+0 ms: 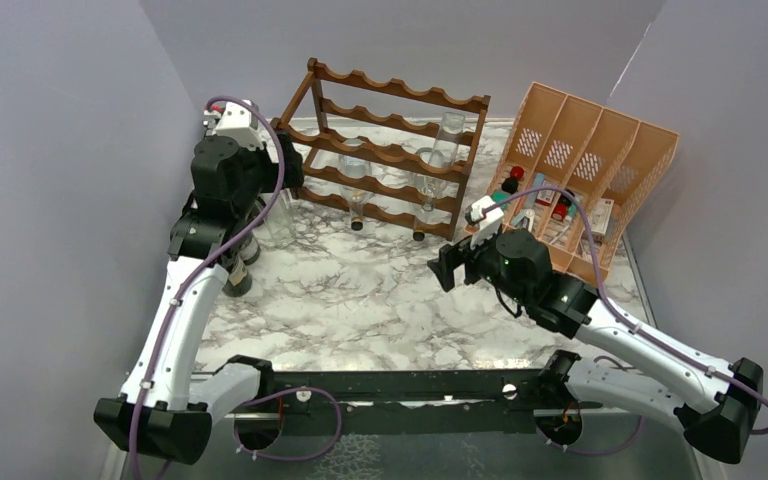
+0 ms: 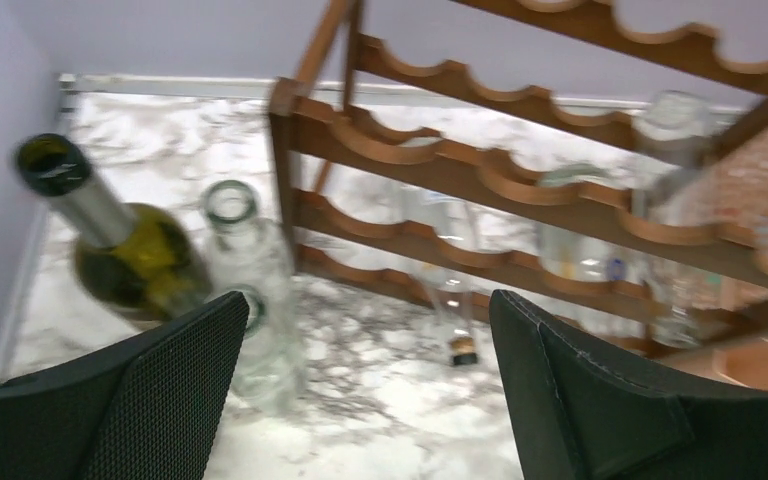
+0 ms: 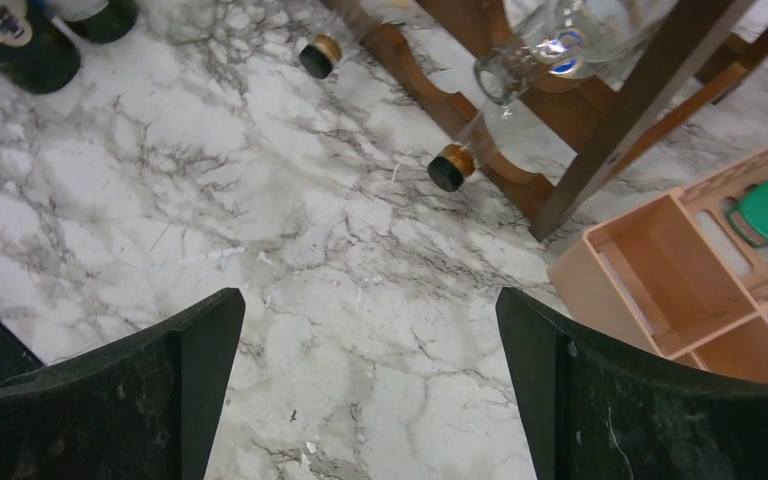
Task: Take the wine bottle off the wine rack
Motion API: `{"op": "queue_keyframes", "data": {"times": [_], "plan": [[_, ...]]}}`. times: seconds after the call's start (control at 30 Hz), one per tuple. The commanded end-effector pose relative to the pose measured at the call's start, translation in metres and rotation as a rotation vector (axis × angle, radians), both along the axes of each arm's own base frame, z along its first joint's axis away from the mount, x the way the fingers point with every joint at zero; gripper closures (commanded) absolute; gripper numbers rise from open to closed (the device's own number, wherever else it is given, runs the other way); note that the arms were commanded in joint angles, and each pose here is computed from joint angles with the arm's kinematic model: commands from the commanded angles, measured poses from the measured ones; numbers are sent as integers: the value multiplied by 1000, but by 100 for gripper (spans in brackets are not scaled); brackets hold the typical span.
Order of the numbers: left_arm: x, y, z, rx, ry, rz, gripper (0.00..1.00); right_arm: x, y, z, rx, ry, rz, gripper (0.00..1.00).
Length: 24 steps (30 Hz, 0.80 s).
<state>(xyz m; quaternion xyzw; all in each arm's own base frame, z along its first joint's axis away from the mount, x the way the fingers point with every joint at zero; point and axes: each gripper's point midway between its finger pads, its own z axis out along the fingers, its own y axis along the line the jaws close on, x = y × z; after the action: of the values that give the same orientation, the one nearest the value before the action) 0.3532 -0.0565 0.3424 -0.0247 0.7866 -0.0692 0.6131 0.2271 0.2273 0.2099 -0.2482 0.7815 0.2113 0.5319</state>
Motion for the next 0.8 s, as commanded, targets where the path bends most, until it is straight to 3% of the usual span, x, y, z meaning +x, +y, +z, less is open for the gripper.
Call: {"op": "queue_keyframes", "data": {"times": [0.0,0.17,0.33,0.47,0.77], "plan": [[-20,-55,5,-200,39,-262,3,19,-25,24,22,-18,-216,0],[-37,-109,-9,-343,104,-466,10,25,-39,37,38,-47,-300,0],[-55,-169,-23,-319,125,-575,11,23,-47,46,76,-72,-331,0],[-60,-211,-46,-312,162,-614,18,19,-53,49,83,-69,-341,0],[-39,-276,-83,-335,60,-696,13,6,-77,55,108,-72,-386,0]]}}
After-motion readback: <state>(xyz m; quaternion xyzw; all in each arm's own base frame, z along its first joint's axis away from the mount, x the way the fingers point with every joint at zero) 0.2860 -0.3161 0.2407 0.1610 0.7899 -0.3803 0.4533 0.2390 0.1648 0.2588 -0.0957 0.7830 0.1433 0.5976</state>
